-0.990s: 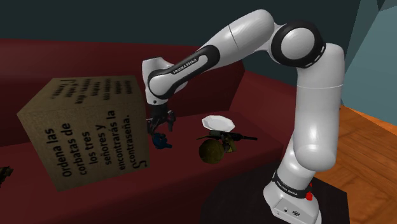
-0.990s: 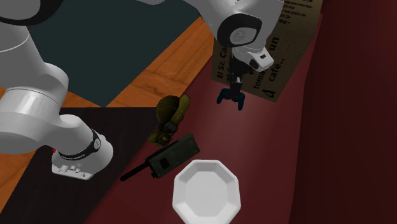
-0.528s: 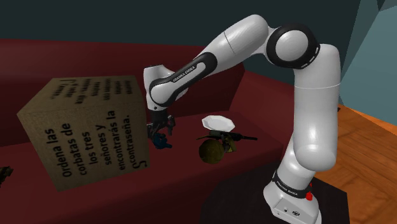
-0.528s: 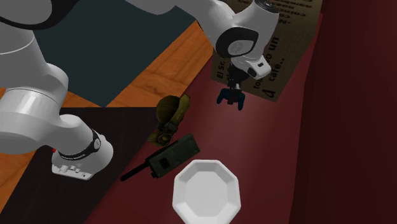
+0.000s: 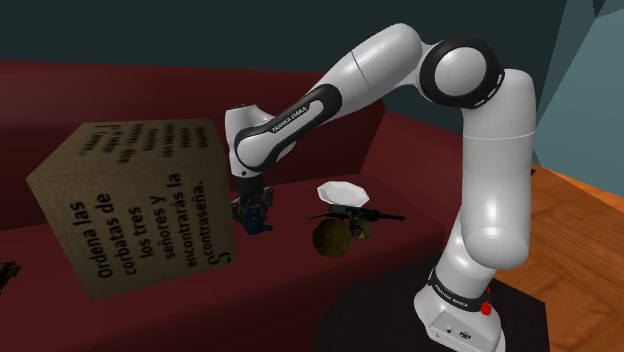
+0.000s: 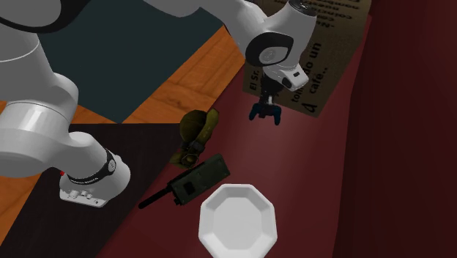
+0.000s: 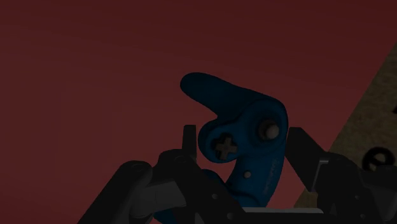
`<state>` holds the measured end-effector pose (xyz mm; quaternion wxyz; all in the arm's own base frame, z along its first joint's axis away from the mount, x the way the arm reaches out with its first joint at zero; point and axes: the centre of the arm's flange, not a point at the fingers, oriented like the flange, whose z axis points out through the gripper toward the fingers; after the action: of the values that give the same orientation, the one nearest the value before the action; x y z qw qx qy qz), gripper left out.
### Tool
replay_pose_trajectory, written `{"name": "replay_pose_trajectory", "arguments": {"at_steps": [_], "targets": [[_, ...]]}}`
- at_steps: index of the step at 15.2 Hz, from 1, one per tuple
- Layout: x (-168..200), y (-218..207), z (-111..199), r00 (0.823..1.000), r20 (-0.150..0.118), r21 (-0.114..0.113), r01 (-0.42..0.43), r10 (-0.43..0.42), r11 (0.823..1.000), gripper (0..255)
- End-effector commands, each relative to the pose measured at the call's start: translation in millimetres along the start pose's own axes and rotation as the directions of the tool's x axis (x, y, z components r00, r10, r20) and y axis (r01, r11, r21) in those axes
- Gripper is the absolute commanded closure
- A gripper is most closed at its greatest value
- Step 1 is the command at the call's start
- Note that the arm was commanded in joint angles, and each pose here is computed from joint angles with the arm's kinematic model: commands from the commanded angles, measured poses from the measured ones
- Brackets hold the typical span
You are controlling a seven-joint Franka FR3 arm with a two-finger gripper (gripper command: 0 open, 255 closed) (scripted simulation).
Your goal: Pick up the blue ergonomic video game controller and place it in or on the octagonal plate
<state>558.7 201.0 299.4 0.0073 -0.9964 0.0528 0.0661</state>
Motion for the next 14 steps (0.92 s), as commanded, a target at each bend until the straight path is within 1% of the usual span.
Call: {"name": "replay_pose_trajectory", "arguments": {"at_steps": [1,7,8,14], "targets": [[-4,-5,3,1.0,0.006,-0.001,0.008,-0.008,1.0,255],[-6,-5,3,1.0,0.006,-0.001,0.008,-0.008,1.0,255],[2,-2,5,1.0,0.006,0.0,0.008,-0.008,1.0,255],[-2,-3,-27,1.0,0.006,0.0,0.008,-0.008,1.0,255]]}}
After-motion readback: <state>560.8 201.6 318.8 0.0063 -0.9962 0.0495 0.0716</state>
